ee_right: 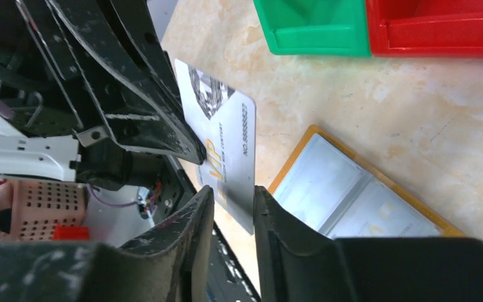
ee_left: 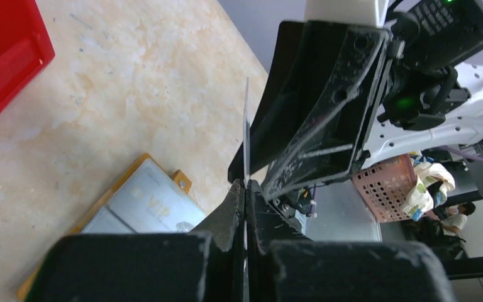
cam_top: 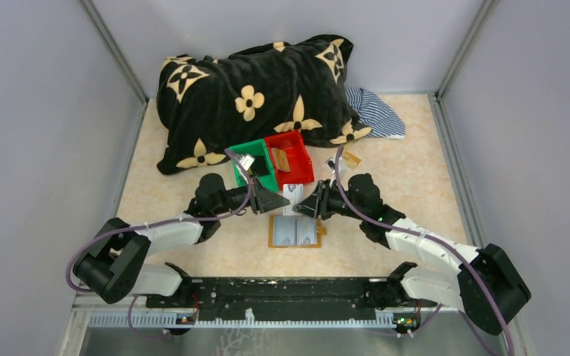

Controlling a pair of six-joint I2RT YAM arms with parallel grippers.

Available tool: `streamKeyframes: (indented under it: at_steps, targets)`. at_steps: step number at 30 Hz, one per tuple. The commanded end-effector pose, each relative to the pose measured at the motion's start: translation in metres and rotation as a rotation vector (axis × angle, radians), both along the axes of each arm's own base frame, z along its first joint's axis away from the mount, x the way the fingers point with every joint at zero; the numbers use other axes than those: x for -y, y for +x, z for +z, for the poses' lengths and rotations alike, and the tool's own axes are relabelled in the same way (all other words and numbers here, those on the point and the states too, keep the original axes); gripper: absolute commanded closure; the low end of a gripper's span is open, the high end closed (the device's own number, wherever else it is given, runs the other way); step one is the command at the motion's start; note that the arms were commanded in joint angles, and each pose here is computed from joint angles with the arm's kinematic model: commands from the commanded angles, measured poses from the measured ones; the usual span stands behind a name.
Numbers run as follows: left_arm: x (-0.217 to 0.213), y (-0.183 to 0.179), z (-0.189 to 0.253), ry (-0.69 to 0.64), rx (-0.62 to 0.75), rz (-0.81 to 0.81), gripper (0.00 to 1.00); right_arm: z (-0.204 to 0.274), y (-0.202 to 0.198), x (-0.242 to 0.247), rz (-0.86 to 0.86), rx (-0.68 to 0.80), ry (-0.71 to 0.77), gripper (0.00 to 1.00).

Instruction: Take the credit cards out of the card holder

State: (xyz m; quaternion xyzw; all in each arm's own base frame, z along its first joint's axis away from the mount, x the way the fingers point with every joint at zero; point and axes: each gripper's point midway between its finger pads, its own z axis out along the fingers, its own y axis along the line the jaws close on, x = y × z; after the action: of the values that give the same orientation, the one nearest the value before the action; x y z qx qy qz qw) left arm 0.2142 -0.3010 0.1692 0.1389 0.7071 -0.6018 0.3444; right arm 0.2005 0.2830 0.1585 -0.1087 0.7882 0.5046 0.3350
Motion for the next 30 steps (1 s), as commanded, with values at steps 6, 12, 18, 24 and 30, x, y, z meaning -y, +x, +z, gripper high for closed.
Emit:
streamKeyframes:
  at_steps: [6,12,18,24,30]
  targets:
    - [0.007,0.069,0.040,0.063,-0.004,0.220,1.00,-0.003,0.029,0.050,-0.301,0.064,-0.148,0.52]
    - [0.020,0.139,0.041,0.197,-0.121,0.390,1.00,-0.010,0.025,0.061,-0.323,0.059,-0.179,0.52]
    - [0.027,0.201,0.022,0.345,-0.187,0.535,1.00,-0.015,0.020,0.066,-0.326,0.070,-0.181,0.52]
    - [0.023,0.214,0.015,0.376,-0.240,0.604,1.00,-0.024,0.020,0.074,-0.336,0.079,-0.231,0.50]
    - [0.004,0.218,0.016,0.434,-0.242,0.681,1.00,-0.035,0.019,0.074,-0.324,0.064,-0.240,0.47]
